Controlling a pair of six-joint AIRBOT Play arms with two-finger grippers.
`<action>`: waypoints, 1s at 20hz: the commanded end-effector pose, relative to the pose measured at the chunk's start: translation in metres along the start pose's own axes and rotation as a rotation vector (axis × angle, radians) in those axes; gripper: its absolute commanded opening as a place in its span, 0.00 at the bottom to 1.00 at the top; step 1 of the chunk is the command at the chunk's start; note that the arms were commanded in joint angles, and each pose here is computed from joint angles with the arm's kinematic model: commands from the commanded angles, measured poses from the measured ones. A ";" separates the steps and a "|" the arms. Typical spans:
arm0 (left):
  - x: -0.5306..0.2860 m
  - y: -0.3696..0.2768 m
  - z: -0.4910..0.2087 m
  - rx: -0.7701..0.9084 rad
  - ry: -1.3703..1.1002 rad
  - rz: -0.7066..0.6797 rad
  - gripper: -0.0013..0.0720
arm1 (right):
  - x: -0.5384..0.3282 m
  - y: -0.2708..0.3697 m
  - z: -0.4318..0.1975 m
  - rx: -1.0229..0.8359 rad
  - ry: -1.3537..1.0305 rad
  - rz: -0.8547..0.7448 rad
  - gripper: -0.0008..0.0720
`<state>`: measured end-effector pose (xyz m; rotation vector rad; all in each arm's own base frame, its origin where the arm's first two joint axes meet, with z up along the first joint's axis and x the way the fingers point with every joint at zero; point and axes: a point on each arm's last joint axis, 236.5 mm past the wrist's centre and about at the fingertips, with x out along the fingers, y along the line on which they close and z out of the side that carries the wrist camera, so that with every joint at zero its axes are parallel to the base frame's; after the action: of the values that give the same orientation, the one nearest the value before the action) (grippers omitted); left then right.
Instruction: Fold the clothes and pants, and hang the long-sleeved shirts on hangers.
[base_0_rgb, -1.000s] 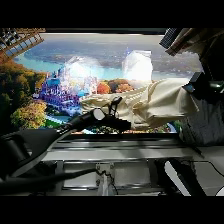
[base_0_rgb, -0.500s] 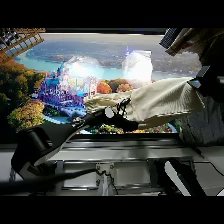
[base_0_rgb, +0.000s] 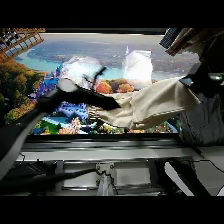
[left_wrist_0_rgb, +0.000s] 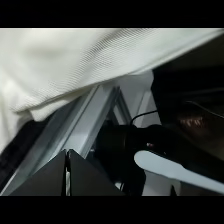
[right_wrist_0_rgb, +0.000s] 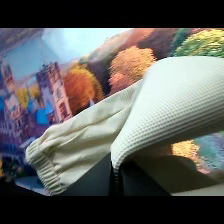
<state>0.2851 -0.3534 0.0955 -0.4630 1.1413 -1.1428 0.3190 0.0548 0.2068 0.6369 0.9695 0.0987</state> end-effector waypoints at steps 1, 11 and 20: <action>-0.084 -0.008 -0.008 0.028 -0.089 0.026 0.05 | 0.025 0.049 -0.019 -0.067 0.052 0.093 0.05; -0.176 -0.073 -0.062 0.047 -0.327 0.088 0.05 | 0.165 0.218 -0.162 -0.313 0.233 0.361 0.05; -0.203 -0.059 -0.079 0.049 -0.426 0.315 0.05 | 0.247 0.240 -0.285 -0.378 0.455 0.442 0.67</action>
<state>0.1886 -0.1962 0.2182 -0.4832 0.7646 -0.8604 0.2977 0.4482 0.0495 0.4860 1.1882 0.7601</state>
